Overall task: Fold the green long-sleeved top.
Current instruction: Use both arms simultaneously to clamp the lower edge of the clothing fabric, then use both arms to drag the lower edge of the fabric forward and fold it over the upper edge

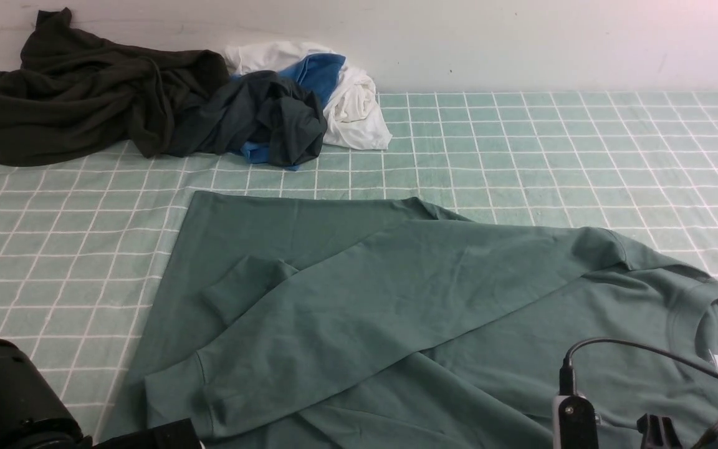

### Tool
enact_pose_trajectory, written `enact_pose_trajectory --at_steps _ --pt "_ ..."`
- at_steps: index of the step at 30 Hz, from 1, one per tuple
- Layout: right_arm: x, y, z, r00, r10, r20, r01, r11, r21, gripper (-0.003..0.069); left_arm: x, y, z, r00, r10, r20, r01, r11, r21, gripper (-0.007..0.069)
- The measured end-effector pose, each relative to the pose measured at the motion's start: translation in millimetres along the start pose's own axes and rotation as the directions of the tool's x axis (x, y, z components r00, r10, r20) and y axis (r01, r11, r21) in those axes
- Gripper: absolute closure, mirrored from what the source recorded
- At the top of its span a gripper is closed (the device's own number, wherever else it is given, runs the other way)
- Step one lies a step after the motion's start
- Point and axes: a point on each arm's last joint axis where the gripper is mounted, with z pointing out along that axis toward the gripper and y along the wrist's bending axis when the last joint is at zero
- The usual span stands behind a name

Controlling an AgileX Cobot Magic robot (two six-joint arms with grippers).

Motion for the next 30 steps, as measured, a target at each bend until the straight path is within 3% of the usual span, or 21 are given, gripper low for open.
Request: enact_pose_trajectory --at_steps 4,9,15,18,22,26,30 --pt "0 -1 -1 1.0 -0.003 0.0 0.003 1.0 0.003 0.0642 -1 0 0 1.0 0.0 0.008 0.0 1.0 -0.001 0.0619" --pt "-7 -15 -15 0.998 -0.051 -0.043 0.053 0.998 0.042 0.0648 -3 5 -6 0.999 -0.028 0.019 0.028 0.999 -0.018 0.0619" --pt "-22 -46 -54 0.988 -0.07 -0.135 0.085 0.991 0.107 0.0648 -10 38 -37 0.984 -0.156 0.08 0.162 0.984 -0.079 0.0615" --pt "-32 -78 -88 0.994 -0.051 -0.097 0.07 0.977 0.203 0.0648 -16 73 -66 0.961 -0.229 0.154 0.248 0.961 -0.121 0.061" --pt "-39 -134 -115 1.0 0.006 0.023 -0.013 0.953 0.303 0.0648 -35 117 -87 0.952 -0.233 0.196 0.265 0.951 -0.159 0.0608" --pt "-41 -179 -116 0.997 0.033 0.073 -0.054 0.949 0.312 0.0648 -57 154 -95 0.948 -0.229 0.22 0.271 0.944 -0.186 0.0608" --pt "-44 -239 -102 0.99 0.086 0.115 -0.118 0.943 0.31 0.0648 -96 213 -88 0.94 -0.23 0.252 0.289 0.929 -0.23 0.0608"
